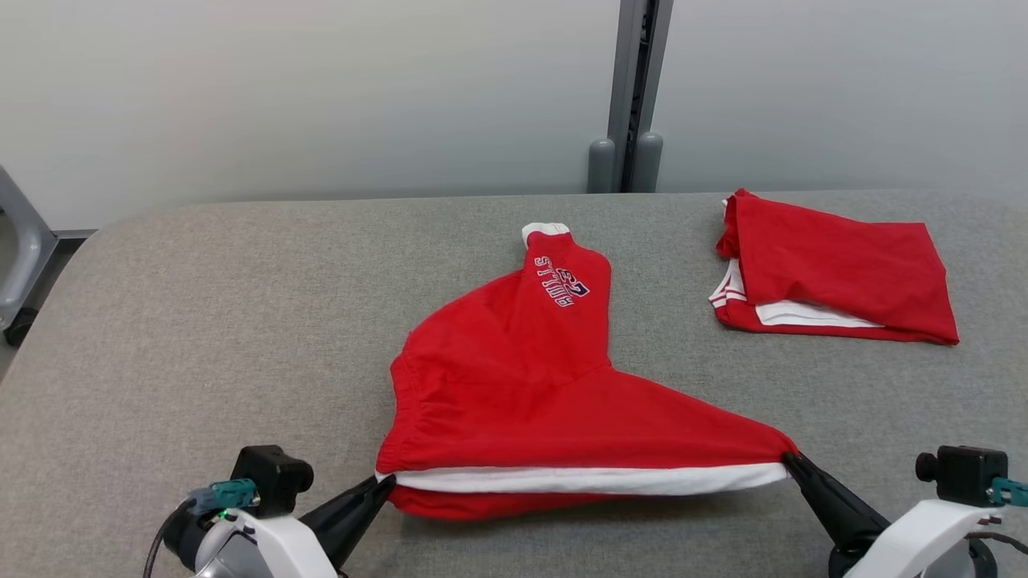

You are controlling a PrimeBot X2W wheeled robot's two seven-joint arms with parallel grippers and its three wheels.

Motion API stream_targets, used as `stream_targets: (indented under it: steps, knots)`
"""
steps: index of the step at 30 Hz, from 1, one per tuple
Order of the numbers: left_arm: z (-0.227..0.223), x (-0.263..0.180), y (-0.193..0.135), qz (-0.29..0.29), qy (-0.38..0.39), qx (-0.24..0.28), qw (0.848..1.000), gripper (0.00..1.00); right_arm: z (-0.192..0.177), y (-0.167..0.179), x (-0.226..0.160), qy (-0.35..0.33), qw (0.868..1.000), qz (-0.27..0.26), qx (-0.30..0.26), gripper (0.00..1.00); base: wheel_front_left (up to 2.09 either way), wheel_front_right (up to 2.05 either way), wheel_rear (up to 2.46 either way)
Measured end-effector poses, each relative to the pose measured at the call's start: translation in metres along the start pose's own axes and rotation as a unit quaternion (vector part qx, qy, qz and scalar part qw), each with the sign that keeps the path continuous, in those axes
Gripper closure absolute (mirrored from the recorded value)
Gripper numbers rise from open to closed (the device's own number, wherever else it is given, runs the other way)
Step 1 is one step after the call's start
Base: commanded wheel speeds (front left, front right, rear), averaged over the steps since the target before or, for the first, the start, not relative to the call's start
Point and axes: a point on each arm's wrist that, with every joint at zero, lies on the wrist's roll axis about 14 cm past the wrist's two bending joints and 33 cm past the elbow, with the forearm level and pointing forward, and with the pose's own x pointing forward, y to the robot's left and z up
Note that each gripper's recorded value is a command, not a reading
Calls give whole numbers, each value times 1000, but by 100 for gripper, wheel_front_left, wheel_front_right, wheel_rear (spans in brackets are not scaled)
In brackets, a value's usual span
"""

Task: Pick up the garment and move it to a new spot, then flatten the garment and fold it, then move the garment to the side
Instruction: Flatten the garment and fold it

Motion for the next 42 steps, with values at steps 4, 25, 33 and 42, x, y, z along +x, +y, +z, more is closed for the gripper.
stream_targets:
  steps: [4, 25, 33, 42]
  knots:
    - [7, -7, -11, -20, 9, -12, 1000, 100, 2, 3, -4, 2, 1000, 5, 3, 100, 0, 0, 0]
    - [101, 63, 62, -90, 126, -158, 975, 100, 108, 40, 120, -34, 993, 70, -84, 100, 0, 0, 0]
    - [131, 117, 137, -63, 217, -167, 960, 100, 151, 21, 211, 49, 987, 66, -136, 100, 0, 0, 0]
    - [188, 204, 201, 10, 121, -63, 991, 100, 228, 18, 297, -21, 979, 71, -191, 100, 0, 0, 0]
